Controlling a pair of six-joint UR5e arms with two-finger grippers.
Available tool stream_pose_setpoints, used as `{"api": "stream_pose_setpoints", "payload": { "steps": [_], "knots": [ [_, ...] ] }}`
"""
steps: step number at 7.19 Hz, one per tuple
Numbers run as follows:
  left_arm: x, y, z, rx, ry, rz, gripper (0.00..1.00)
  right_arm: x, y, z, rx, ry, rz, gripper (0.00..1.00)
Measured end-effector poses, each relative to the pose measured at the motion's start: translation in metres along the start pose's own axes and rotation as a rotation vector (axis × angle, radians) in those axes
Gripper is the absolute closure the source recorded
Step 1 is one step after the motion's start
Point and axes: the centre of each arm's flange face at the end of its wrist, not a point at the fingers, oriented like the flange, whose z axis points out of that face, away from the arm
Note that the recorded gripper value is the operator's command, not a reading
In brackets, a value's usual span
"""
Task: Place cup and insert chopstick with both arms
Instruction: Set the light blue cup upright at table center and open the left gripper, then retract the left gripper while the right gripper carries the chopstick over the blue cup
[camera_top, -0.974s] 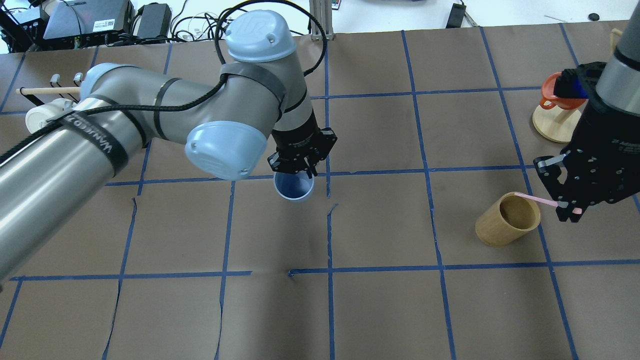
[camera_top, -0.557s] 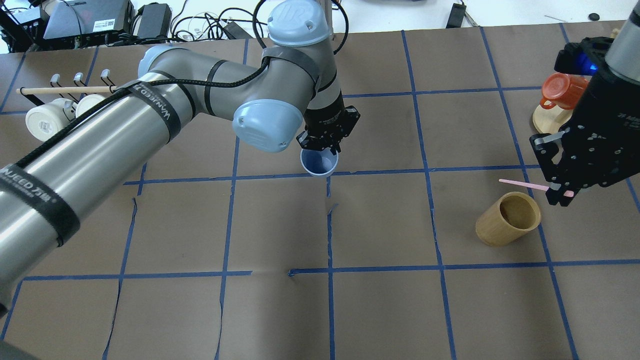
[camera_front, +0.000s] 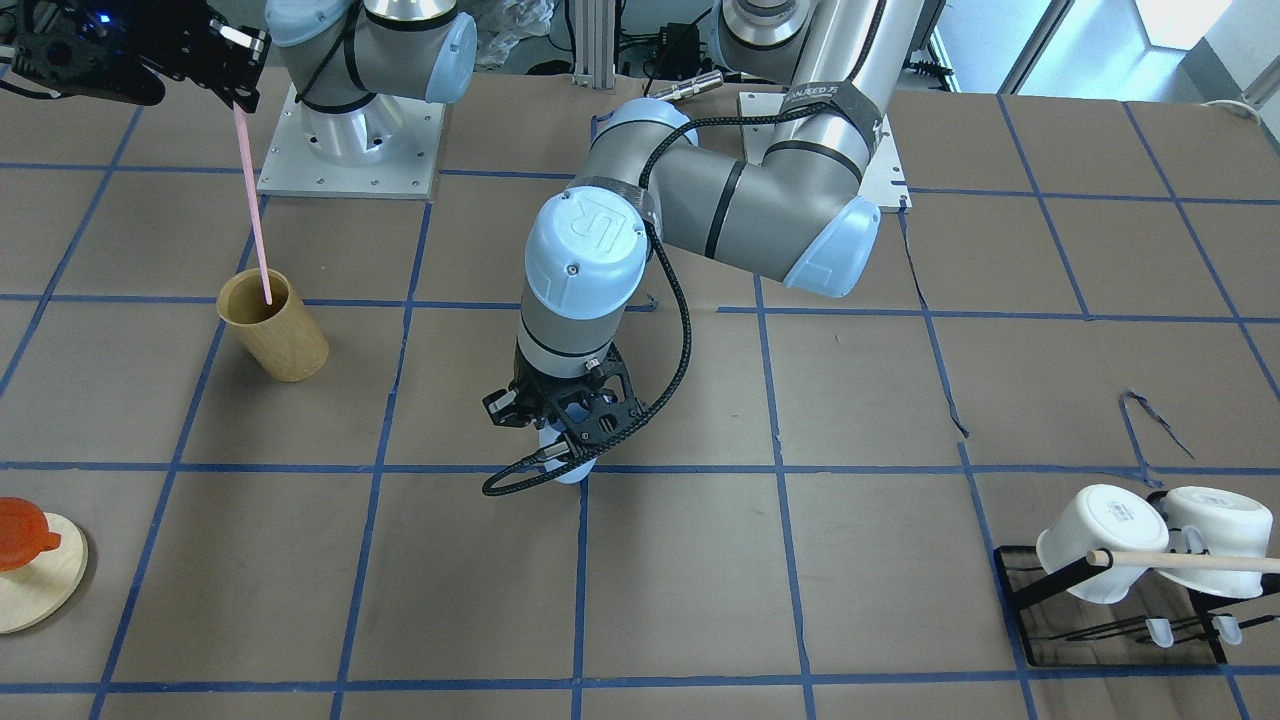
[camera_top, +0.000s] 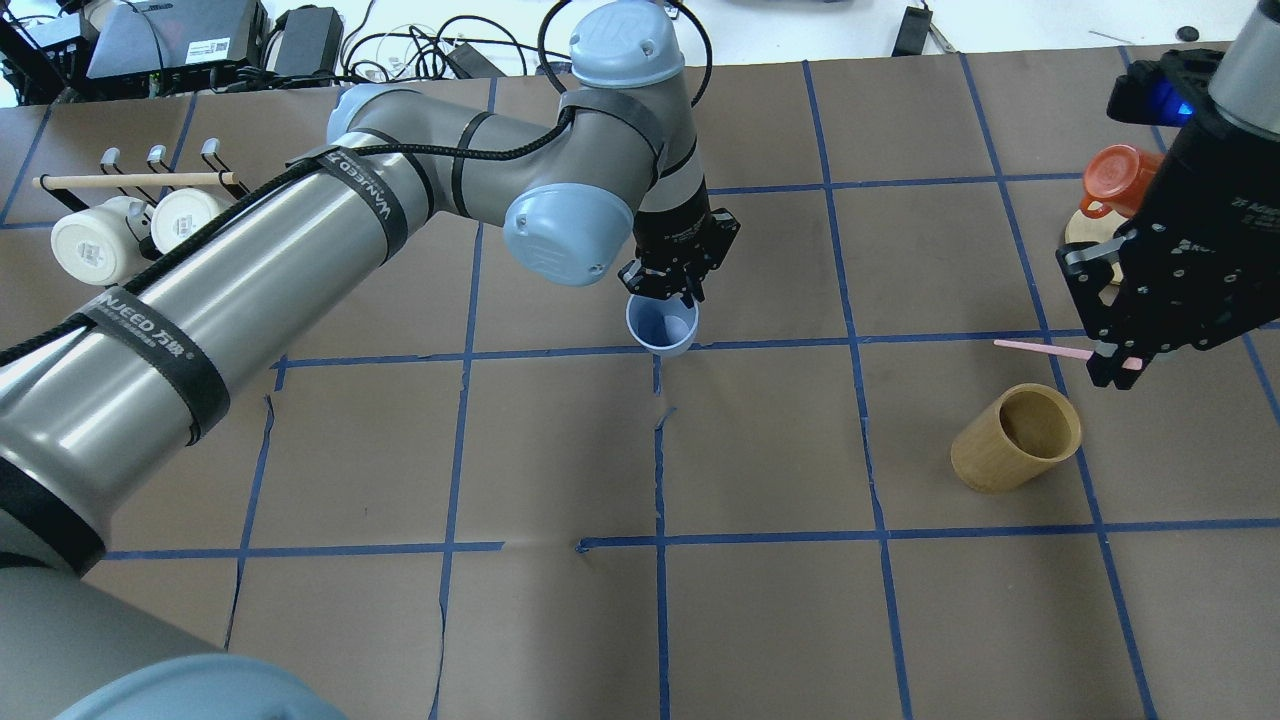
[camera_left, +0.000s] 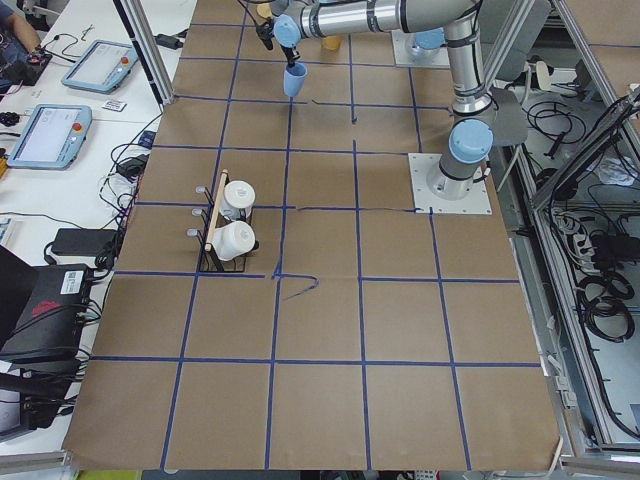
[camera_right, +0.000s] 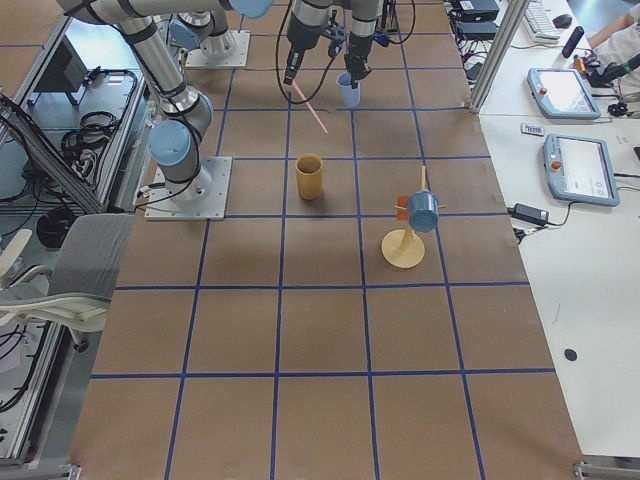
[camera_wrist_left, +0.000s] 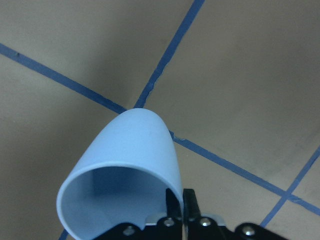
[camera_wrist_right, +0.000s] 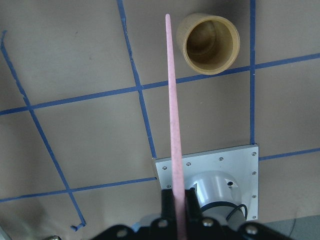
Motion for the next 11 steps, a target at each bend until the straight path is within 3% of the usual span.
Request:
{"api": "stream_pose_setpoints", "payload": {
  "steps": [3, 6, 9, 11],
  "knots": [
    [0.002, -0.001, -0.020, 0.020, 0.024, 0.011, 0.00, -0.001, -0.004, -0.002, 0.019, -0.009, 0.002, 1.00],
    [-0.006, 0.018, -0.115, 0.040, 0.039, 0.084, 0.00, -0.002, -0.004, -0.002, 0.028, -0.012, 0.007, 1.00],
    [-0.077, 0.040, -0.215, 0.020, -0.007, 0.408, 0.00, -0.034, -0.007, -0.005, 0.058, -0.048, 0.019, 1.00],
    [-0.144, 0.053, -0.240, 0.028, -0.058, 0.539, 0.00, -0.089, -0.019, -0.018, 0.059, -0.068, 0.064, 1.00]
  ]
}}
